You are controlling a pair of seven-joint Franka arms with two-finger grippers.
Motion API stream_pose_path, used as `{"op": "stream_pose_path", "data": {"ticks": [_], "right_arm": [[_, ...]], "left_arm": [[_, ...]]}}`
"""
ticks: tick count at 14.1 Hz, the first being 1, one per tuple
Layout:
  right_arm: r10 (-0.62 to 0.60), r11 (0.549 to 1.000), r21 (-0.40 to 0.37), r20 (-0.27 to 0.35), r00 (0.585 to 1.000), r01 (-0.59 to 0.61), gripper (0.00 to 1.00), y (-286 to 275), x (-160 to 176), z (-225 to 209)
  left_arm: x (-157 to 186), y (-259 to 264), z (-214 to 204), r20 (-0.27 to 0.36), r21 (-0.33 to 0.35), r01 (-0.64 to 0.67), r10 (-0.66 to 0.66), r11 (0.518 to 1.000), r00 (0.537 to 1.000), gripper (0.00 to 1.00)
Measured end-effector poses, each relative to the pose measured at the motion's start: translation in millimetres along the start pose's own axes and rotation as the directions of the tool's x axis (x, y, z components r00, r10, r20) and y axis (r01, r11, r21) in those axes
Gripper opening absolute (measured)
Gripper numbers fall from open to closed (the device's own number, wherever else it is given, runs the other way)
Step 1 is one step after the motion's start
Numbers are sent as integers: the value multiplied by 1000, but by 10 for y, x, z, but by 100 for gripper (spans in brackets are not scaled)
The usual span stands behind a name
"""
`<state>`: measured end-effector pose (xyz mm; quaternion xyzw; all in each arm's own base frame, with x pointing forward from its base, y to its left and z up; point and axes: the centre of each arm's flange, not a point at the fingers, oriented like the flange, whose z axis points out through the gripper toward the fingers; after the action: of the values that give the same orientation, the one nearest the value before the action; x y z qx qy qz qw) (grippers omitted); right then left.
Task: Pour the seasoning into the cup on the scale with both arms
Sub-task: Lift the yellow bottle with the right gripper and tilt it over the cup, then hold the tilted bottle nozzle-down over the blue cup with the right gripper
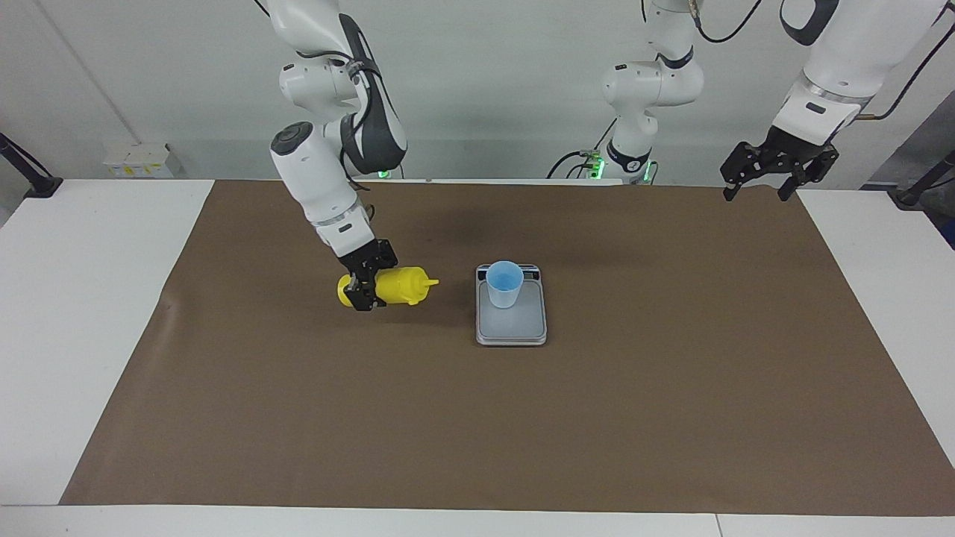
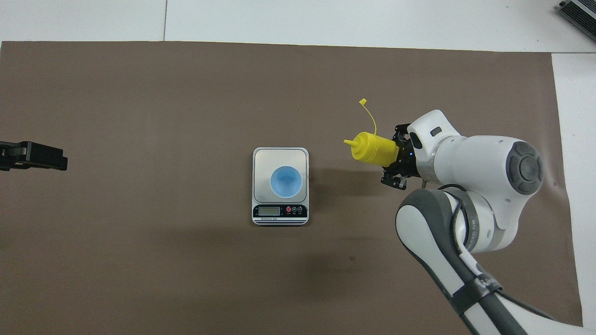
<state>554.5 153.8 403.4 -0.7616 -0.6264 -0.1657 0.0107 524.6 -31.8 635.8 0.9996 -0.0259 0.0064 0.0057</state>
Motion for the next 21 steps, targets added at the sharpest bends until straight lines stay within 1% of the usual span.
{"op": "stream_pose_path", "data": {"ticks": [1, 4, 5, 7, 8, 10, 11, 13, 14, 16, 17, 19, 20, 21], "right_arm": [[-25, 1000, -12, 42, 999, 25, 44, -66, 144, 12], [-58, 994, -77, 171, 984, 72, 44, -303, 626, 22], [-53, 993, -93, 197, 979, 73, 44, -384, 759, 24], [-56, 990, -116, 230, 972, 85, 44, -465, 938, -10], [-79, 985, -132, 246, 966, 114, 44, -476, 1007, -43], [-150, 965, -161, 303, 941, 206, 44, -491, 1116, -104], [-200, 949, -166, 342, 918, 269, 44, -541, 1184, -103], [-304, 897, -168, 438, 846, 409, 44, -676, 1326, -65], [-336, 875, -168, 467, 818, 455, 44, -730, 1381, -40], [-373, 848, -161, 496, 784, 506, 44, -796, 1446, 7], [-395, 827, -153, 527, 753, 541, 44, -823, 1467, 34], [-433, 772, -124, 616, 659, 623, 44, -891, 1541, 73], [-440, 757, -115, 639, 631, 644, 44, -915, 1583, 78], [-442, 748, -112, 651, 617, 654, 44, -925, 1612, 76]], "left_arm": [[0, 0, 0, 0, 0, 0, 0, 1000, 1000, 100], [0, 0, 0, 0, 0, 0, 0, 1000, 1000, 100], [0, 0, 0, 0, 0, 0, 0, 1000, 1000, 100], [0, 0, 0, 0, 0, 0, 0, 1000, 1000, 100], [0, 0, 0, 0, 0, 0, 0, 1000, 1000, 100], [0, 0, 0, 0, 0, 0, 0, 1000, 1000, 100], [0, 0, 0, 0, 0, 0, 0, 1000, 1000, 100], [0, 0, 0, 0, 0, 0, 0, 1000, 1000, 100], [0, 0, 0, 0, 0, 0, 0, 1000, 1000, 100], [0, 0, 0, 0, 0, 0, 0, 1000, 1000, 100], [0, 0, 0, 0, 0, 0, 0, 1000, 1000, 100], [0, 0, 0, 0, 0, 0, 0, 1000, 1000, 100], [0, 0, 0, 0, 0, 0, 0, 1000, 1000, 100], [0, 0, 0, 0, 0, 0, 0, 1000, 1000, 100]]}}
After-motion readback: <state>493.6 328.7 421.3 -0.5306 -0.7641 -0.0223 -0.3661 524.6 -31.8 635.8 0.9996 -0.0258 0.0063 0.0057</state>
